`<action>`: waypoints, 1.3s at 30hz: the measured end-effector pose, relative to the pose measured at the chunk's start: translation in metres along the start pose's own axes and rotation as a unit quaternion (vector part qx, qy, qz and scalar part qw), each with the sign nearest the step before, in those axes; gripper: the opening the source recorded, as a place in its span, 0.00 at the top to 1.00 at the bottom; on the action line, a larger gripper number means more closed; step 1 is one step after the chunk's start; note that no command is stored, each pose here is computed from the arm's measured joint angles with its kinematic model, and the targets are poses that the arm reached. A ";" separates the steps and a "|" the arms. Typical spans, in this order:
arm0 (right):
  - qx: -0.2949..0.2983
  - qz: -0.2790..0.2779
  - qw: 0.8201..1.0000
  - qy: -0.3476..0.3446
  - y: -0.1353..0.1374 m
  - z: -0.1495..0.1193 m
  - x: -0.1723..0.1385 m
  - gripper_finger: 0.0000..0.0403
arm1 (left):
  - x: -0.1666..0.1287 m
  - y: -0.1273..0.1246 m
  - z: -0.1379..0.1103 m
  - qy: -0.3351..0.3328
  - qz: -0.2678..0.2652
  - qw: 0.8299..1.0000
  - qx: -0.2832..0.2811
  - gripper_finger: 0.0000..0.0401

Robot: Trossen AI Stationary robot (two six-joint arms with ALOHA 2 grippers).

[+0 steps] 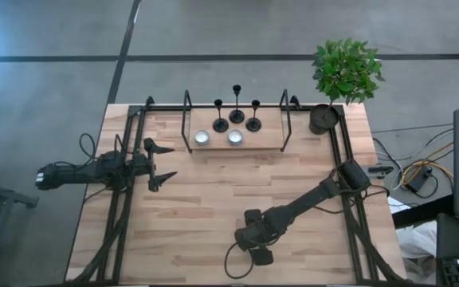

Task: Pick & Place candle stick holders
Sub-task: Put the pink scented candle on the shelf

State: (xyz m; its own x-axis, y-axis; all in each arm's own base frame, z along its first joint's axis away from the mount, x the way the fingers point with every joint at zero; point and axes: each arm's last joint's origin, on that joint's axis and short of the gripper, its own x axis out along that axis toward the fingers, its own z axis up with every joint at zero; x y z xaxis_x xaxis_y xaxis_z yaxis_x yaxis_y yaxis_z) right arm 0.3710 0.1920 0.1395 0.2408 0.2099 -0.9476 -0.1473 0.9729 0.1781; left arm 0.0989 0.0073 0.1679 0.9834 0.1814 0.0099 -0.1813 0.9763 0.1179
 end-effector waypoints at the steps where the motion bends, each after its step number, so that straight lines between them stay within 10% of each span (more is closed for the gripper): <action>1: 0.000 0.000 1.000 -0.001 0.000 0.000 0.000 0.18 | 0.000 0.000 0.000 0.000 0.000 1.000 0.000 0.01; 39: 0.054 -0.039 0.998 0.002 -0.026 0.003 -0.032 0.28 | 0.000 0.000 0.000 0.000 0.000 1.000 0.000 0.01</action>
State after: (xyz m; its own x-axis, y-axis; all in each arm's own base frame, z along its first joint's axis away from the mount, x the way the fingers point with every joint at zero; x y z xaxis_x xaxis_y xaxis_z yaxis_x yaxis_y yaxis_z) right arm 0.3700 0.1603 0.1662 0.2429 0.1338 -0.9608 -0.0241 0.9910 0.1319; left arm 0.0989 0.0072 0.1678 0.9835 0.1807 0.0095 -0.1806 0.9765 0.1178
